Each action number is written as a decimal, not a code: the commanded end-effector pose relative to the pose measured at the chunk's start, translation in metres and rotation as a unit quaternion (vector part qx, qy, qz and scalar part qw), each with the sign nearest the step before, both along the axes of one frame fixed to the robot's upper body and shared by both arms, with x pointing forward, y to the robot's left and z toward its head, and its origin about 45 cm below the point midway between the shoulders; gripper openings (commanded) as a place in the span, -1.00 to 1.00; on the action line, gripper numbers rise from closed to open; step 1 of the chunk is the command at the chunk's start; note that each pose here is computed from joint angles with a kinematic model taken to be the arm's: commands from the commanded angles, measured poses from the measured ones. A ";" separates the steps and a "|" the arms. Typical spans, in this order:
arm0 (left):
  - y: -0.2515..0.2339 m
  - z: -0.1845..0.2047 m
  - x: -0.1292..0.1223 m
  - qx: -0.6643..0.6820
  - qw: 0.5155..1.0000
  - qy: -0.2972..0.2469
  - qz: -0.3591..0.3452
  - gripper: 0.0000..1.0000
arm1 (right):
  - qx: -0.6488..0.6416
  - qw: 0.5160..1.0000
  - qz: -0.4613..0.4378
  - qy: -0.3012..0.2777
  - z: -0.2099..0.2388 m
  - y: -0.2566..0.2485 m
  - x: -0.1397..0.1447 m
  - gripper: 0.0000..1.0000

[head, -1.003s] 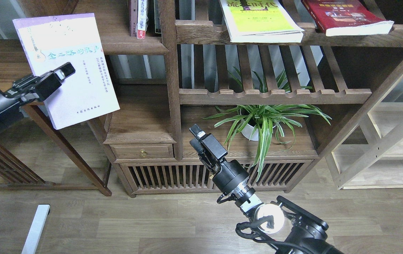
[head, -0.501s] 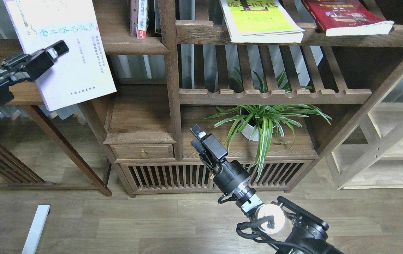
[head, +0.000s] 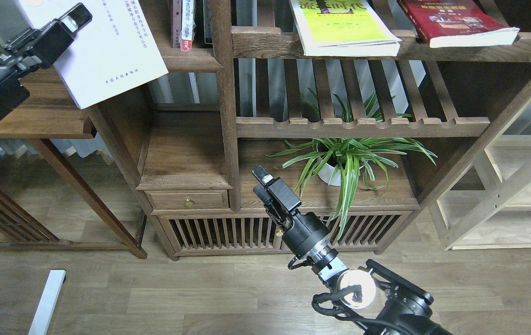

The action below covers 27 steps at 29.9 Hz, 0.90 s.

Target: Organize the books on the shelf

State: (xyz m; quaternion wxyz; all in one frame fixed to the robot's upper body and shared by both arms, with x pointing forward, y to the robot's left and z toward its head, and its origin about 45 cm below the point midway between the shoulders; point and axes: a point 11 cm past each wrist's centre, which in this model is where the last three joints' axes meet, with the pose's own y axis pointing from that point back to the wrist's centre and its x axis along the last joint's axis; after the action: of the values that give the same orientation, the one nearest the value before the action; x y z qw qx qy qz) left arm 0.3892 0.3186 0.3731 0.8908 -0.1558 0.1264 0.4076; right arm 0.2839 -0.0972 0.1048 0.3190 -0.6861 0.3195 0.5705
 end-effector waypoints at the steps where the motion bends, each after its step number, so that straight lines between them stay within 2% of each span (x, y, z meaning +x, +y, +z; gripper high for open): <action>1: 0.012 0.011 0.000 0.009 1.000 -0.015 0.018 -0.97 | 0.000 1.000 -0.001 0.000 0.000 0.000 0.000 0.86; 9: 0.030 0.030 0.001 0.041 0.997 -0.046 0.050 -0.98 | 0.000 1.000 -0.001 -0.001 0.000 0.000 0.001 0.87; 27: 0.014 0.051 0.009 0.130 0.985 -0.093 0.058 -1.00 | -0.005 1.000 0.006 -0.006 0.001 0.002 0.000 0.88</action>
State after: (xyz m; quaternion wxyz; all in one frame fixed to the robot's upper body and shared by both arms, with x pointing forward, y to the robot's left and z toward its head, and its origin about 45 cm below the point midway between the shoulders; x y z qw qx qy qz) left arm 0.3980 0.3294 0.4240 0.8893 -0.0945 -0.0096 0.4473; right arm 0.2835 -0.0954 0.1054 0.3146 -0.6911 0.3169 0.5682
